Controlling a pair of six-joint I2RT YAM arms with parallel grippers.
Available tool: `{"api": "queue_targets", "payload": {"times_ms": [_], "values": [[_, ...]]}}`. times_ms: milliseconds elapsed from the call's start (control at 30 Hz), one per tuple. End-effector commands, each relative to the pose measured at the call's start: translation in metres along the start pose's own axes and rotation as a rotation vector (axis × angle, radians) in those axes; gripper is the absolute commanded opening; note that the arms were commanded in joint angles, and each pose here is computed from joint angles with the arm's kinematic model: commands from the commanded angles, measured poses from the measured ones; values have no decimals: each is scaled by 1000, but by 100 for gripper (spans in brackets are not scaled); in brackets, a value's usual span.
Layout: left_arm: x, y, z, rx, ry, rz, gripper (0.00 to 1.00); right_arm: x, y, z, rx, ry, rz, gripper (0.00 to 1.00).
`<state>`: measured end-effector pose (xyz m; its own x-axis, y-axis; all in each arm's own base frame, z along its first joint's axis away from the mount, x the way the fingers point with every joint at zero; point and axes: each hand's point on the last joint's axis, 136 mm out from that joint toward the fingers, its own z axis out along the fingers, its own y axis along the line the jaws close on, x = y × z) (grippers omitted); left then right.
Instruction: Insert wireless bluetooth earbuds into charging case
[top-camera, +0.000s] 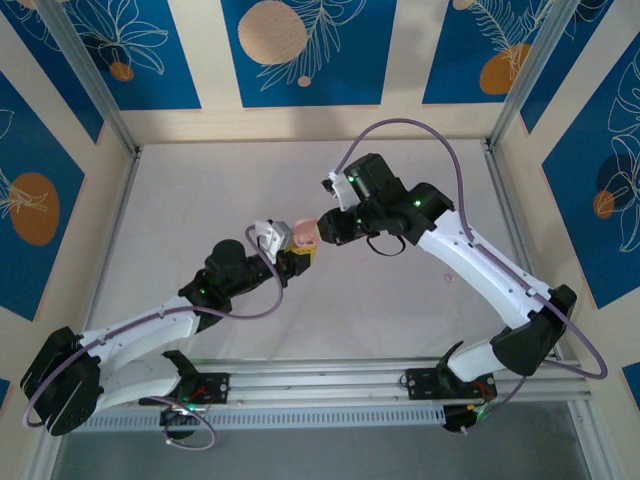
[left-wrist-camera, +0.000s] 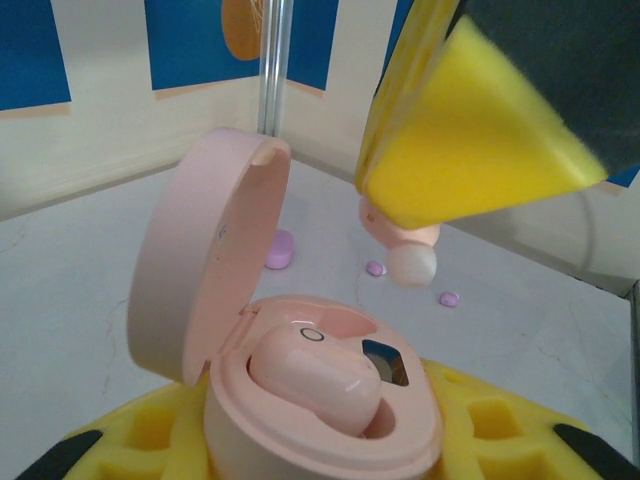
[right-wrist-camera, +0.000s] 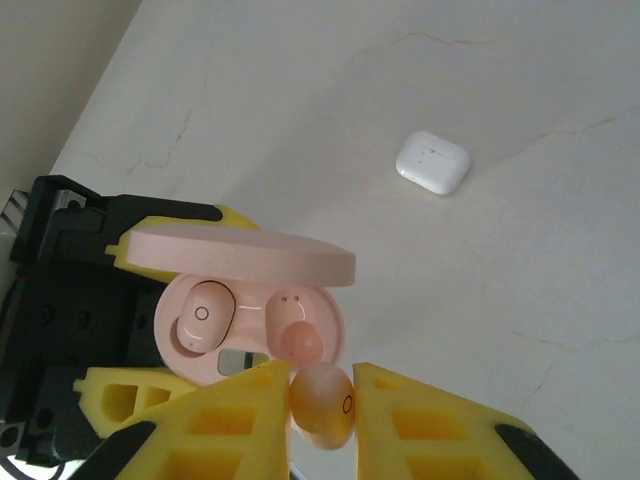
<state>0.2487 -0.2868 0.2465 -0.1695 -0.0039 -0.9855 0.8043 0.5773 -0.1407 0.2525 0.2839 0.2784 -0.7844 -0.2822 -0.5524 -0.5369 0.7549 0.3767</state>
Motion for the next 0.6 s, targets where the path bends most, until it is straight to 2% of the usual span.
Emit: {"api": "queue_targets", "payload": {"times_ms": [0, 300, 567], "values": [[-20, -11, -1, 36, -58, 18, 26, -9, 3, 0, 9, -23, -25, 21], [-23, -12, -3, 43, -69, 18, 26, -12, 2, 7, 41, -23, -28, 21], [-23, -12, -3, 42, -72, 15, 26, -15, 9, 5, 9, -36, -20, 21]]}}
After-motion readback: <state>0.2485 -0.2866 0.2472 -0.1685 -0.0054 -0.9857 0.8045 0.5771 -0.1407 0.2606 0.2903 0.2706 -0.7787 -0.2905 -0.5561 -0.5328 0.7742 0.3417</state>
